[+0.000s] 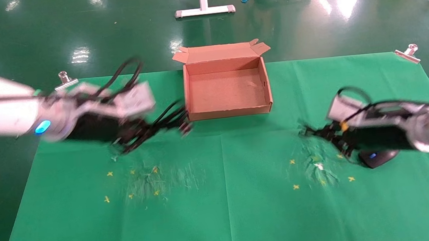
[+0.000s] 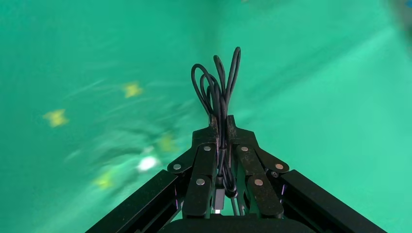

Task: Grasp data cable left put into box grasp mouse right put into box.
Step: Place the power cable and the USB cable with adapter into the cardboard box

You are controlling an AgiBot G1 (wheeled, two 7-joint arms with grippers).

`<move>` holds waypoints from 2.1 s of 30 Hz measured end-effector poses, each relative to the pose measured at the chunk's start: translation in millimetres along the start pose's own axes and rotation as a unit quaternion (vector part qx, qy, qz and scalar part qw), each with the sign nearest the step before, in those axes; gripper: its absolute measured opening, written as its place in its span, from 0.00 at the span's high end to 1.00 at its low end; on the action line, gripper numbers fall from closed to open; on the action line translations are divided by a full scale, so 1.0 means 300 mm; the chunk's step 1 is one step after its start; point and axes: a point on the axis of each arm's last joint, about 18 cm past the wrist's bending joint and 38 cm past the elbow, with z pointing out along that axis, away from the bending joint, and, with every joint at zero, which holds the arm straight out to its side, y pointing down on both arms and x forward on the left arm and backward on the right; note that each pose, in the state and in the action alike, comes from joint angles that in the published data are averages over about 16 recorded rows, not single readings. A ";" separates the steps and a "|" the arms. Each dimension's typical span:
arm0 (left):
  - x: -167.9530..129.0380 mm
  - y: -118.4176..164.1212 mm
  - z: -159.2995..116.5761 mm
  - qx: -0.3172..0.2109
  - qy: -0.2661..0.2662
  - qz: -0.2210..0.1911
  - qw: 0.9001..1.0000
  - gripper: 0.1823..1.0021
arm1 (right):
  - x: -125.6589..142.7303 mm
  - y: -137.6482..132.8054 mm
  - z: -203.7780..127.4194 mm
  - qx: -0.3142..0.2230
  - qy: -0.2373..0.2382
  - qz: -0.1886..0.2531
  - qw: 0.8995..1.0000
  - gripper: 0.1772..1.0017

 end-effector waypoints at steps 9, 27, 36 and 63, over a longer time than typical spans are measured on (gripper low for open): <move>-0.067 -0.260 0.181 0.069 -0.058 0.048 0.995 0.90 | 0.157 -0.057 -0.160 0.034 0.062 0.011 0.997 0.97; -0.047 -0.333 0.353 0.063 -0.103 0.098 0.988 0.88 | 0.301 -0.162 -0.390 0.108 0.120 0.034 0.986 0.97; -0.163 -0.277 0.292 0.042 -0.131 0.052 0.989 0.79 | 0.304 -0.220 -0.383 0.132 0.122 0.026 0.983 0.97; -0.376 0.039 -0.074 -0.068 -0.240 -0.037 0.968 0.16 | 0.151 -0.803 -0.018 0.235 0.068 -0.130 0.961 0.97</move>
